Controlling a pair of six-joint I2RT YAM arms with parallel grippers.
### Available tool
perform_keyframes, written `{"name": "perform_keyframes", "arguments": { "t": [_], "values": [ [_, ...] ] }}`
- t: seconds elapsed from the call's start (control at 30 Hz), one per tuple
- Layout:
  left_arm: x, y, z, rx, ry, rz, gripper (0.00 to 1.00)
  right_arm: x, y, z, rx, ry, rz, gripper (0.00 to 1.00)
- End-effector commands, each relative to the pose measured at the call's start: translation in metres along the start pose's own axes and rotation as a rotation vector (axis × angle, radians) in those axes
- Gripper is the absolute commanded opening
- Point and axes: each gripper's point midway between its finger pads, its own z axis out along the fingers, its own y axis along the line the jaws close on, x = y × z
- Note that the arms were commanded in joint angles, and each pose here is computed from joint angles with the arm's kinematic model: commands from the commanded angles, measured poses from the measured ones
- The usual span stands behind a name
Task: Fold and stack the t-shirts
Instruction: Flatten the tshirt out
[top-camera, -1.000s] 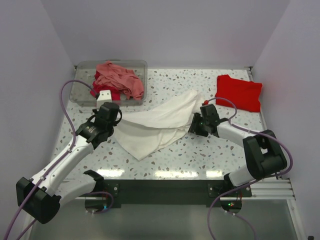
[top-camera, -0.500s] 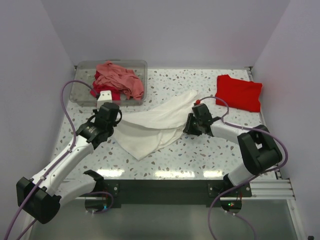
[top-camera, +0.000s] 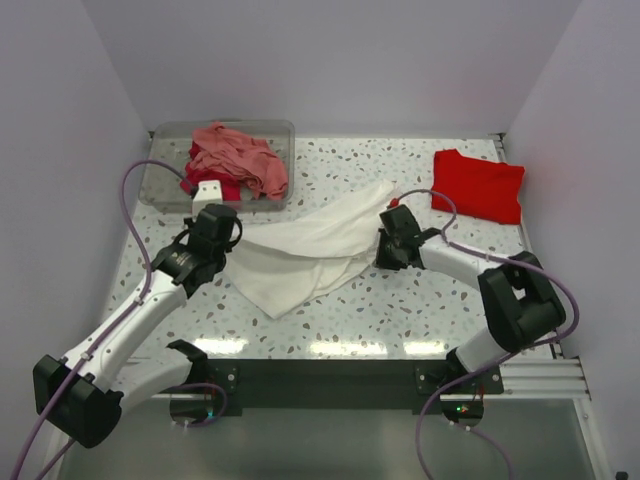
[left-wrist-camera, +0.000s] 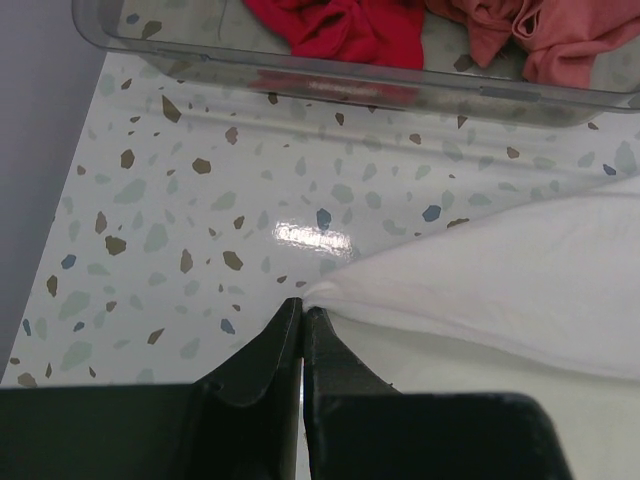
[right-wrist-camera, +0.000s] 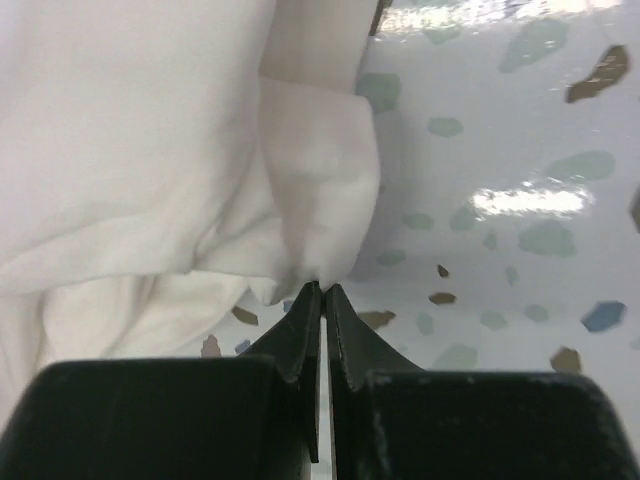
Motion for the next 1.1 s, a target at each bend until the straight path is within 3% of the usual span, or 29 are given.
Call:
{"name": "perform_keyframes", "arguments": {
  "t": [0.0, 0.33, 0.63, 0.73, 0.87, 1.07],
  "values": [
    [-0.039, 0.007, -0.007, -0.012, -0.095, -0.058, 0.0, -0.048, -0.011, -0.06, 0.085, -0.165, -0.05, 0.0],
    [-0.142, 0.019, -0.049, 0.014, -0.312, -0.152, 0.0, -0.14, -0.031, -0.225, 0.165, -0.522, -0.048, 0.0],
    [-0.231, 0.021, -0.128, 0.227, -0.577, -0.069, 0.0, -0.169, -0.034, -0.366, 0.12, -0.782, -0.021, 0.0],
    [-0.239, 0.021, -0.141, 0.264, -0.587, -0.035, 0.0, -0.168, -0.04, -0.402, 0.111, -0.847, -0.007, 0.0],
    [-0.237, 0.018, -0.139, 0.268, -0.557, -0.023, 0.0, -0.171, -0.041, -0.407, 0.118, -0.863, -0.01, 0.0],
    [-0.188, 0.017, -0.081, 0.104, -0.389, 0.016, 0.0, -0.171, -0.018, -0.328, 0.077, -0.717, -0.049, 0.0]
  ]
}}
